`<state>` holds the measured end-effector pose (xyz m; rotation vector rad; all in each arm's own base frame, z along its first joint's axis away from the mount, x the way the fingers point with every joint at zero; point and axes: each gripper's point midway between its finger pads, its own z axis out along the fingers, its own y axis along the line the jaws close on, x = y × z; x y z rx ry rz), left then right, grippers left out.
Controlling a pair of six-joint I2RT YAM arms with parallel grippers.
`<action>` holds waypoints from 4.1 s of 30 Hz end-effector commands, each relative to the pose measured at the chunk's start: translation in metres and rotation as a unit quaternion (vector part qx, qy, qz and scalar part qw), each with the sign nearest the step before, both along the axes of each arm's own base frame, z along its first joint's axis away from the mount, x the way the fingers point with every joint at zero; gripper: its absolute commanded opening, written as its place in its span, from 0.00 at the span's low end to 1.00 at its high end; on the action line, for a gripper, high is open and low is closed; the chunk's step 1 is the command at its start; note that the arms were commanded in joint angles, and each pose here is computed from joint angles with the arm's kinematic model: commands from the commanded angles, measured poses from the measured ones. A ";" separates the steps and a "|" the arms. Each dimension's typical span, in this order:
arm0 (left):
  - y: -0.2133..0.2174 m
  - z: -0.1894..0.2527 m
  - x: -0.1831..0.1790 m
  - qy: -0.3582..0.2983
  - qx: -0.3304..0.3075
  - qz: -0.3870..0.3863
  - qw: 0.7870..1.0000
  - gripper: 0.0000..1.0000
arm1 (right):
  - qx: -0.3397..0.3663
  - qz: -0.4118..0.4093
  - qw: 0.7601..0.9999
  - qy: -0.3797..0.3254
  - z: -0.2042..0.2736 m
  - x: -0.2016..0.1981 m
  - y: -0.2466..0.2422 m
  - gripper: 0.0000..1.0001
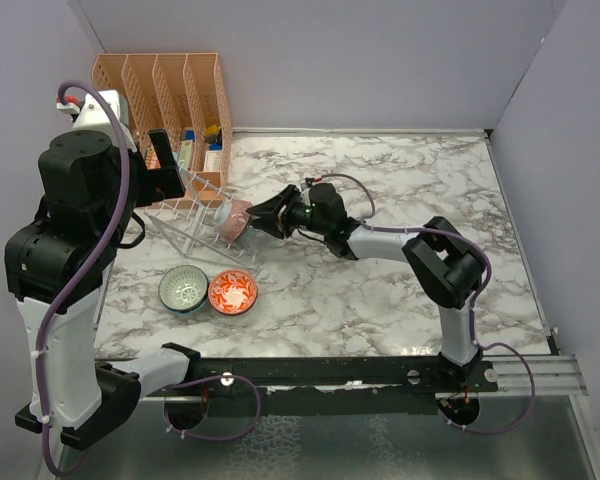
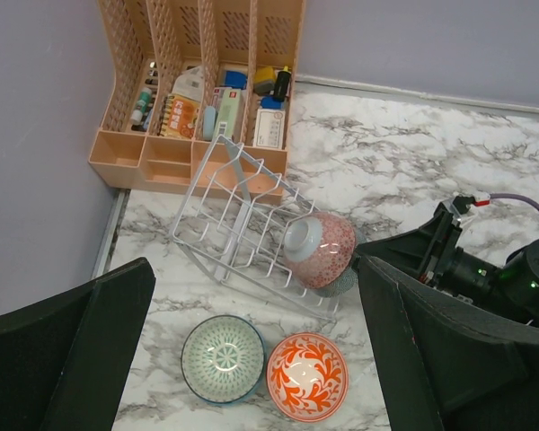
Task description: Load the bowls into the dish rack
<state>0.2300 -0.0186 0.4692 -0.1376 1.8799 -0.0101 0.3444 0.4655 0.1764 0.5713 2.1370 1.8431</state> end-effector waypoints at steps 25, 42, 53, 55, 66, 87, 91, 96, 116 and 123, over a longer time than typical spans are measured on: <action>-0.001 0.037 -0.001 -0.053 -0.064 0.021 0.996 0.99 | -0.343 0.388 0.746 -0.419 0.016 -0.188 0.018 0.61; 0.016 0.048 -0.024 -0.092 -0.082 0.051 0.991 0.99 | -0.340 0.477 0.666 -0.462 -0.058 -0.211 0.077 0.61; 0.019 0.044 -0.024 -0.089 -0.068 0.056 0.992 0.99 | -0.381 0.472 0.660 -0.443 -0.089 -0.201 0.077 0.60; 0.019 0.043 -0.024 -0.088 -0.068 0.055 0.992 0.99 | -0.382 0.477 0.659 -0.439 -0.093 -0.202 0.077 0.58; 0.024 0.040 -0.028 -0.087 -0.058 0.062 0.993 0.99 | -0.386 0.479 0.659 -0.433 -0.096 -0.203 0.075 0.46; 0.020 0.039 -0.025 -0.095 -0.066 0.054 0.992 0.99 | -0.381 0.411 0.692 -0.456 -0.020 -0.195 0.070 0.01; 0.018 0.040 -0.025 -0.096 -0.067 0.050 0.992 0.99 | -0.361 0.382 0.712 -0.465 0.009 -0.192 0.070 0.01; 0.017 0.043 -0.026 -0.100 -0.072 0.046 0.991 0.99 | -0.276 0.357 0.773 -0.447 0.055 -0.189 0.072 0.01; 0.007 0.064 -0.023 -0.110 -0.059 0.009 0.992 0.99 | 0.196 0.096 0.927 -0.304 0.228 -0.088 0.007 0.01; 0.007 0.062 -0.024 -0.105 -0.051 0.006 0.993 0.99 | 0.281 0.016 0.936 -0.211 0.211 -0.042 0.006 0.01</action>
